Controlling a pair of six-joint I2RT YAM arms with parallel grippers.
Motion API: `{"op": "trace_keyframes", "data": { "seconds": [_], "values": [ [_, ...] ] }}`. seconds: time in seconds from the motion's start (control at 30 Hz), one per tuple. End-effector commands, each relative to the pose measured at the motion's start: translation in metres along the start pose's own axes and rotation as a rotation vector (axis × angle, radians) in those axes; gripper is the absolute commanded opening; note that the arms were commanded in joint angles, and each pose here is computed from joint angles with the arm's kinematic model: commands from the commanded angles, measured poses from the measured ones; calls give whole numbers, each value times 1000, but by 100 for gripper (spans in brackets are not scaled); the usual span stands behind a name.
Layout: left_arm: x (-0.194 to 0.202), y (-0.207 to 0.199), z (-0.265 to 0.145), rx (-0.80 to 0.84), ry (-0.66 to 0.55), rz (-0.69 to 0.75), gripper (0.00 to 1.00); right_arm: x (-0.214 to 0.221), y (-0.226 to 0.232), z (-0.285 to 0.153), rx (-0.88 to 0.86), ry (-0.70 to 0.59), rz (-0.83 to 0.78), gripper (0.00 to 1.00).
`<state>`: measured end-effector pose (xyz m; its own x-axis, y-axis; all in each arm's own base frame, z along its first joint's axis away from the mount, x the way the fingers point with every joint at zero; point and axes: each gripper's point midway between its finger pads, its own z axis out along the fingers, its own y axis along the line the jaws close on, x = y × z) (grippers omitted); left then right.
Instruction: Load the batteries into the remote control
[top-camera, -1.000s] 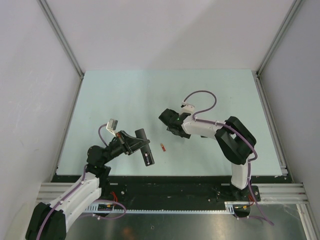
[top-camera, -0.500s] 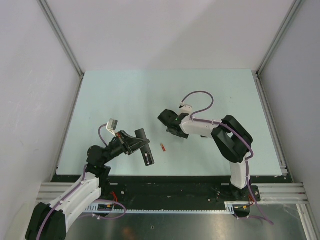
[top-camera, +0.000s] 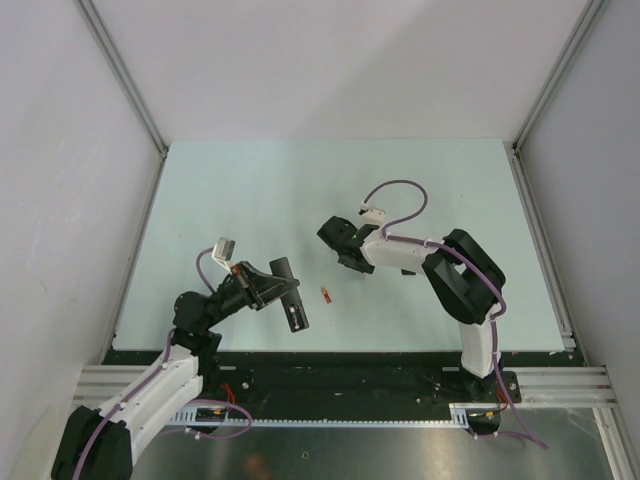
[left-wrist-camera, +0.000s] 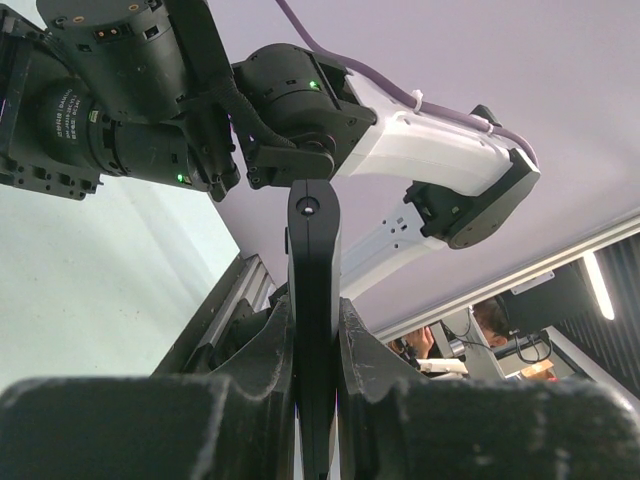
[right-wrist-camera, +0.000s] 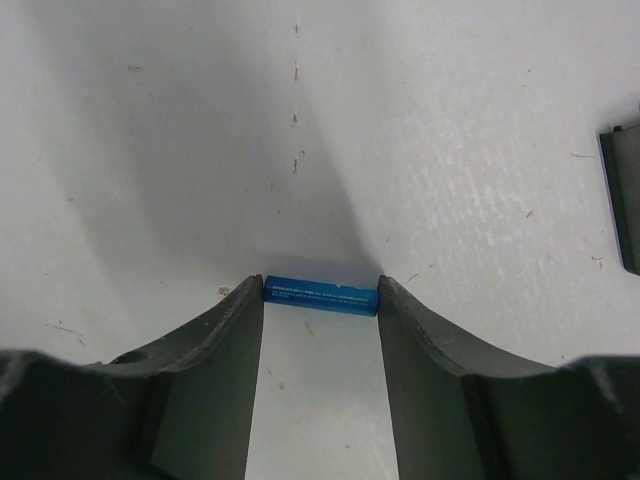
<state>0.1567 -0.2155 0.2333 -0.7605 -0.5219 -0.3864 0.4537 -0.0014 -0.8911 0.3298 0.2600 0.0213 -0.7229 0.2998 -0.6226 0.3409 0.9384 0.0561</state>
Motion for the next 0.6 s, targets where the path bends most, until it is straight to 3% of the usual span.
{"op": "trace_keyframes", "data": {
  "seconds": [0.0,0.1,0.23,0.33,0.4,0.57],
  "values": [
    [39,64,-32,-132,27,-88,0,2,9,1,-18,8,-8,46],
    [40,63,-32,-128,31,-90,0,3,13,-6,-50,-4,-77,39],
    [41,61,-33,-119,35,-88,0,-11,14,-23,-126,-55,-291,31],
    [43,63,-34,-122,36,-90,0,-18,13,-39,-199,-85,-565,22],
    [43,63,-35,-121,35,-89,0,-29,12,-51,-248,-132,-713,20],
    [43,60,-34,-110,43,-71,0,-20,8,-39,-416,-69,-939,17]
  ]
}}
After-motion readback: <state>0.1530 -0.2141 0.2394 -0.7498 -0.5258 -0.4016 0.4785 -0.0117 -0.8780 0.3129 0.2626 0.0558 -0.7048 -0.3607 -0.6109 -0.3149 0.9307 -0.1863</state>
